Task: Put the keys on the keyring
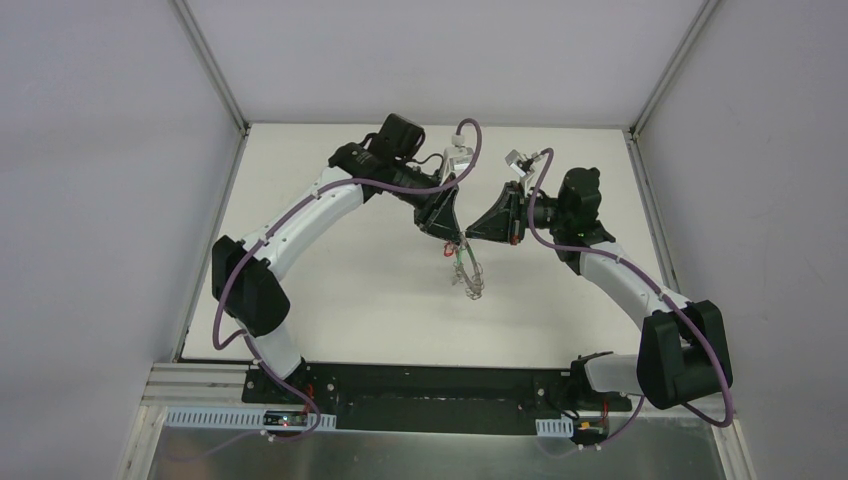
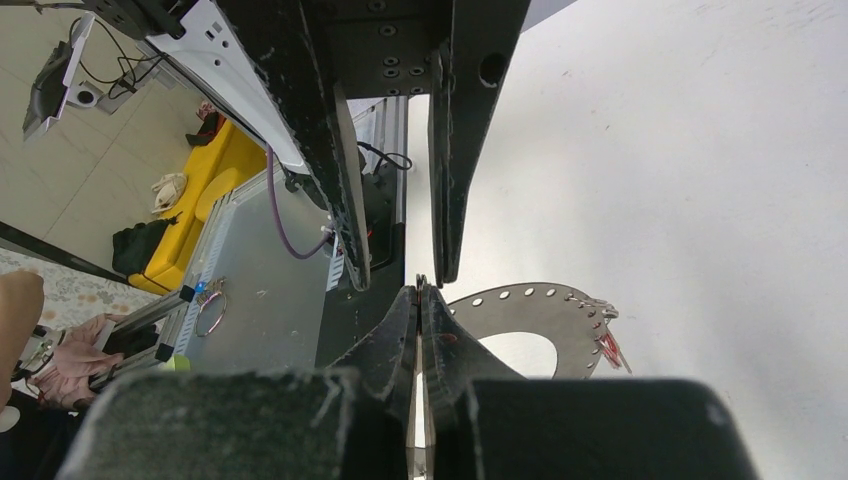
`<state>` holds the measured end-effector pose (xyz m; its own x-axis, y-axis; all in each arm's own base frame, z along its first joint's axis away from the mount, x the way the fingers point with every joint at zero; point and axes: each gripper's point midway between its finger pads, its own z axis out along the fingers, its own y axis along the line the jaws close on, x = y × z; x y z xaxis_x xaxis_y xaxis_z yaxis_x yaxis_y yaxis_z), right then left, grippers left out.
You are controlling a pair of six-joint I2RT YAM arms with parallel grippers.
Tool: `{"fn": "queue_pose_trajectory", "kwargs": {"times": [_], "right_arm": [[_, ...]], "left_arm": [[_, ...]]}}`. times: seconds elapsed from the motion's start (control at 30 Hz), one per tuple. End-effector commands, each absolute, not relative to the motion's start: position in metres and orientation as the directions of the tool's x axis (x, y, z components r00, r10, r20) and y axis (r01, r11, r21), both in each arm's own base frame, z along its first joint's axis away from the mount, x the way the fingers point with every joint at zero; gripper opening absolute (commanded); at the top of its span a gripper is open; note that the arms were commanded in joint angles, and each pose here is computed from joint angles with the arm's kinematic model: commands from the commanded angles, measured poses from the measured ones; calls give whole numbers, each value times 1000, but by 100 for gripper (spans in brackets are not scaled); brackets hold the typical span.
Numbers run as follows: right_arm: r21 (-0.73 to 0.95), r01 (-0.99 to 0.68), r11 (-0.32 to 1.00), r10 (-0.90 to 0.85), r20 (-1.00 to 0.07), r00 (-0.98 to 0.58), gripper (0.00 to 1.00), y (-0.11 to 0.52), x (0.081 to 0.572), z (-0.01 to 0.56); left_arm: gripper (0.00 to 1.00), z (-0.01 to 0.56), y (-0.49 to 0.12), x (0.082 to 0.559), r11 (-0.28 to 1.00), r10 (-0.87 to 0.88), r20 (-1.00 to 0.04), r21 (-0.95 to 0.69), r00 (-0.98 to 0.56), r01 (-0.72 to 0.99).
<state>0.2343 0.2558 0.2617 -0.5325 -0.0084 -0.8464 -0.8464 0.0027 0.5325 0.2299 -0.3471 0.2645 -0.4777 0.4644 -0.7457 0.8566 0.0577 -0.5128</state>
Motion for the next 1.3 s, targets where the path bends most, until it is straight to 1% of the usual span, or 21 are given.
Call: {"fn": "queue_pose_trajectory", "kwargs": {"times": [0.0,0.2,0.47,0.77,1.0,1.27], "right_arm": [[429,-903,-17,24,-903,-430,0,253,231,287],[428,-904,-16,25,-903,-428,0,254,231,287],[434,-901,-9,26,-901,-434,0,254,233,286],[431,-902,-4,30,-902,-431,0,253,234,287],[433,-901,-1,31,-901,-433,0,253,235,286],[432,-902,-1,31,-902,-432,0,252,235,286]], "left_arm": [[34,284,-347,231,31,442,-777,-486,-448,874],[33,281,-351,230,18,431,-763,-527,-482,850],[28,275,-358,227,6,419,-744,-570,-520,821],[25,268,-358,224,5,429,-731,-585,-530,811],[25,266,-358,224,10,420,-732,-586,-536,810],[18,269,-360,226,9,412,-737,-585,-536,811]]}}
